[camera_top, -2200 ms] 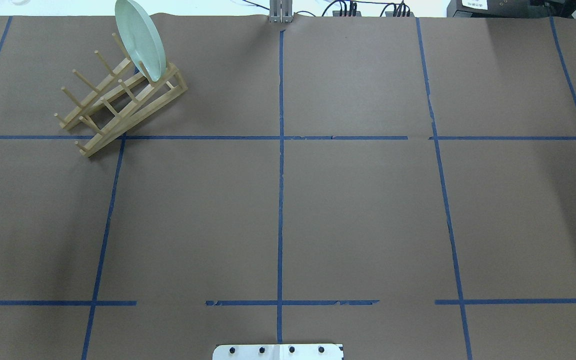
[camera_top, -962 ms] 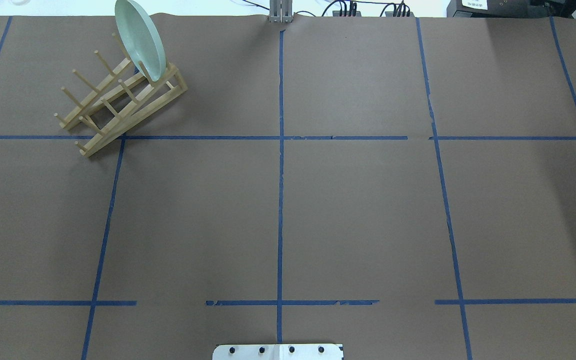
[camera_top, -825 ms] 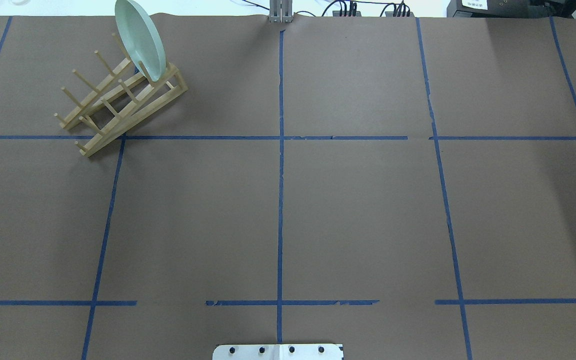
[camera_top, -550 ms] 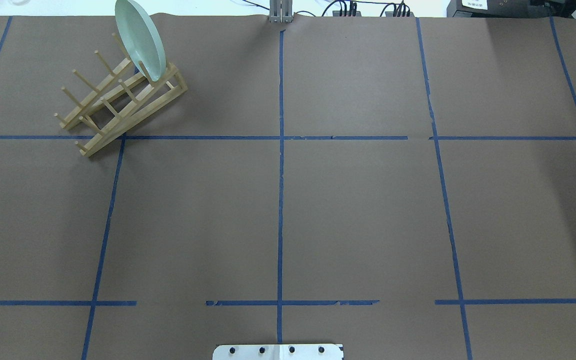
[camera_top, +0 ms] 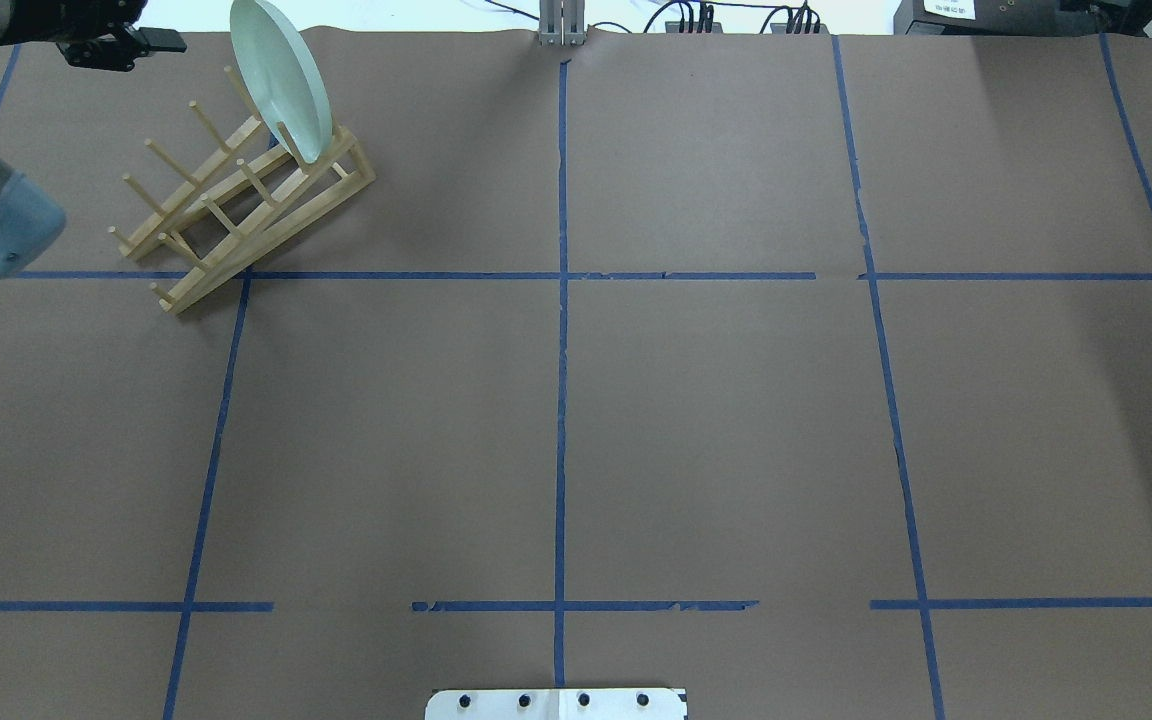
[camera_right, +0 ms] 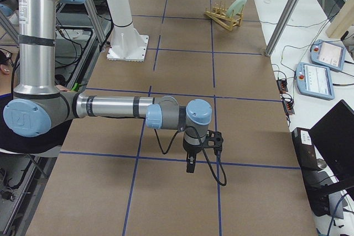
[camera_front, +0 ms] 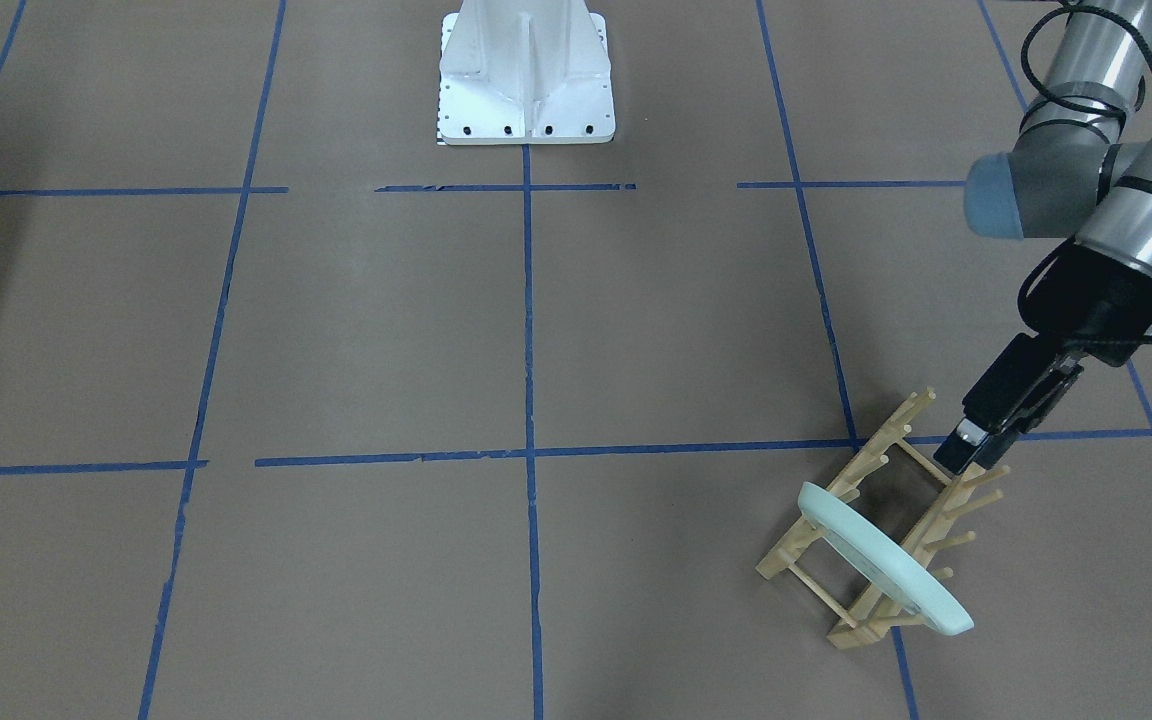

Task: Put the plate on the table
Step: 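Reach the left gripper to the pale green plate's rim and grasp it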

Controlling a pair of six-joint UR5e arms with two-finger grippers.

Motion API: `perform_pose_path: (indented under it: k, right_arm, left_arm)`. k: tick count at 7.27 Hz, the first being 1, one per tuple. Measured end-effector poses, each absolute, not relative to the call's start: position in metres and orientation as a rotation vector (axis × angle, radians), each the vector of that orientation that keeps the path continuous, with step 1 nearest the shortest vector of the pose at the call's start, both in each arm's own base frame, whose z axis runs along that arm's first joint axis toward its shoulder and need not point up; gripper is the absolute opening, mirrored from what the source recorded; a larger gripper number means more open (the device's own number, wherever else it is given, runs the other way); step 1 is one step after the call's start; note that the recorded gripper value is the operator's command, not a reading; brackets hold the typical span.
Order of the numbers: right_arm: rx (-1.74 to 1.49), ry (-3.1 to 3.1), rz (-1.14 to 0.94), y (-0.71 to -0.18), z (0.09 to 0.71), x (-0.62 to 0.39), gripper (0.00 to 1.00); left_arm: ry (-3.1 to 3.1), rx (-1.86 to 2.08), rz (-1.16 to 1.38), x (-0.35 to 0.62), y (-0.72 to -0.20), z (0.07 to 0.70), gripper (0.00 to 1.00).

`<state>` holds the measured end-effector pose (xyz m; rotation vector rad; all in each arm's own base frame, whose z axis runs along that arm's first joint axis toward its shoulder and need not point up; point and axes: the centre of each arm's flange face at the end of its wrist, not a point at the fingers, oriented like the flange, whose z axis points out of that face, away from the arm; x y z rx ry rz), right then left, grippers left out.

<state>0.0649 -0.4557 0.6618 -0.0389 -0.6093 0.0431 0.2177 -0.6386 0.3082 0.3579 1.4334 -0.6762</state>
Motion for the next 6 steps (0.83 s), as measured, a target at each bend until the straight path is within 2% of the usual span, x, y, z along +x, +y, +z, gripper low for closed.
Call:
perform_pose_path:
  k: [1,3,5,6]
  right_arm:
    - [-0.039,-0.609,0.043,-0.456,0.662,0.065,1.0]
    - [-0.039,-0.609,0.044,-0.456,0.662,0.065,1.0]
    - [-0.039,-0.61,0.044,-0.456,0.662,0.065,1.0]
    - [-0.039,-0.61,0.043,-0.456,0.662,0.065,1.0]
  left_arm:
    - [1.427,0.344,-0.698,0.231,-0.653,0.308,0.98]
    - [1.403,0.335,-0.717,0.251,-0.676,0.308,0.68]
    - [1.385,0.349,-0.717,0.268,-0.681,0.31,0.65]
    - [1.379,0.357,-0.708,0.272,-0.682,0.31,0.56]
